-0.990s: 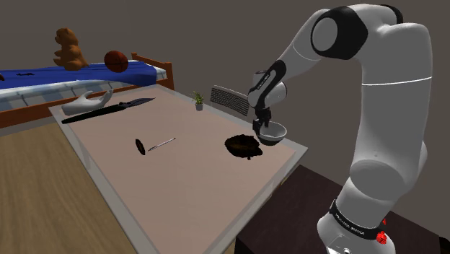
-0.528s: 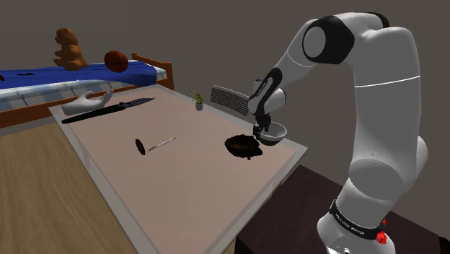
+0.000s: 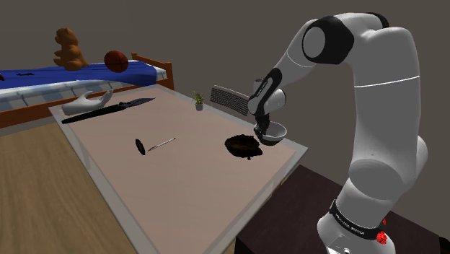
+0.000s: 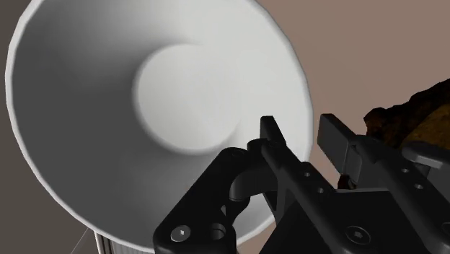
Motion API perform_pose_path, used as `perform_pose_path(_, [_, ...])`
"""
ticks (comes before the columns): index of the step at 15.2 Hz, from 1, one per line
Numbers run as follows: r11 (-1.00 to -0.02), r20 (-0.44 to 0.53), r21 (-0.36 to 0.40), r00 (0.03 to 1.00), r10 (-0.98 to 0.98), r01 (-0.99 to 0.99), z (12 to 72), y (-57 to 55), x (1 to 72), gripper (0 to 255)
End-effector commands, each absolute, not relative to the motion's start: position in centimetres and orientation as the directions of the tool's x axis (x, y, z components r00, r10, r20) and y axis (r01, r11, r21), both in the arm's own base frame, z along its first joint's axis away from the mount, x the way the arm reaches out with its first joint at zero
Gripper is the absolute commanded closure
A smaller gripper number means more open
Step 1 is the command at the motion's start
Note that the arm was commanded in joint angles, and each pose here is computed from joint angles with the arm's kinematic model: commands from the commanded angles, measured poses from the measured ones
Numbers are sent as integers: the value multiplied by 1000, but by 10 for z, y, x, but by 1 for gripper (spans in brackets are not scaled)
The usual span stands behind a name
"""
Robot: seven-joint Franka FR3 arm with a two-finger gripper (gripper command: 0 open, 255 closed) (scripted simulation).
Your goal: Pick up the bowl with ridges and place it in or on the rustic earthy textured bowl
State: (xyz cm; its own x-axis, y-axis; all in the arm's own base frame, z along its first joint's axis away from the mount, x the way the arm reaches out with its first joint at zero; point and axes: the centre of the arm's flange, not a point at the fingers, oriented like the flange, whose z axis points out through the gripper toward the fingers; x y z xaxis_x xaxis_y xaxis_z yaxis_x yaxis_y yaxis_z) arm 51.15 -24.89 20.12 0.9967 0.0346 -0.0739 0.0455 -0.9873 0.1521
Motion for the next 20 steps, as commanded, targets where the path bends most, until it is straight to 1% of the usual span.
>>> perform_pose_path(1, [-987,-74,152,997,35,46,201,-249,511,255])
perform_pose_path(8, [-987,-74,152,997,35,46,201,-249,511,255])
perform_pose_path(20, [-987,-74,152,997,35,46,265,-249,511,255])
